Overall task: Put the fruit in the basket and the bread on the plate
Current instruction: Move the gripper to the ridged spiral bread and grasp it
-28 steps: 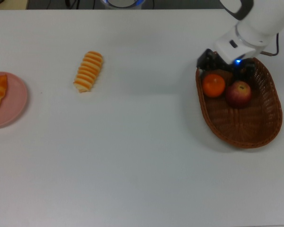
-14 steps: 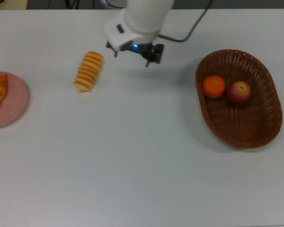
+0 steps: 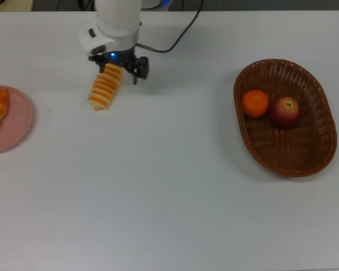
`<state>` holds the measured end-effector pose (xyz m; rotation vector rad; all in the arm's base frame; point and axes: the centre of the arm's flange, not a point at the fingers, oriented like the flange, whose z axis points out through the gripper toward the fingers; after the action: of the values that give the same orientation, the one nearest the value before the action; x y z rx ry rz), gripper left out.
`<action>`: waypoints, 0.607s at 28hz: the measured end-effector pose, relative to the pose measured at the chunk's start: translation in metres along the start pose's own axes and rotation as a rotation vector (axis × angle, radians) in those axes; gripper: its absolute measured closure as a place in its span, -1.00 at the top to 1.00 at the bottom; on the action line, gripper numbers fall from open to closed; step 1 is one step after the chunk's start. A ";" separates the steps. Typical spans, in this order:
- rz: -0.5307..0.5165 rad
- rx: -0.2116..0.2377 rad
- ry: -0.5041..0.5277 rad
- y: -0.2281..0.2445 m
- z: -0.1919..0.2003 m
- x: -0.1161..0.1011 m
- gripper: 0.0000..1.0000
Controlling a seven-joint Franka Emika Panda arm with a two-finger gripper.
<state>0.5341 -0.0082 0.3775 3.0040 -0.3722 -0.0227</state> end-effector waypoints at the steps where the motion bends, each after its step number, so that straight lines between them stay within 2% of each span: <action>1: 0.004 0.001 0.001 0.007 0.003 0.001 1.00; 7: 0.016 0.001 -0.006 0.039 0.011 0.005 1.00; 17: -0.016 -0.005 0.001 0.040 0.040 -0.009 1.00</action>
<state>0.5149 -0.0488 0.3420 3.0017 -0.3472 -0.0235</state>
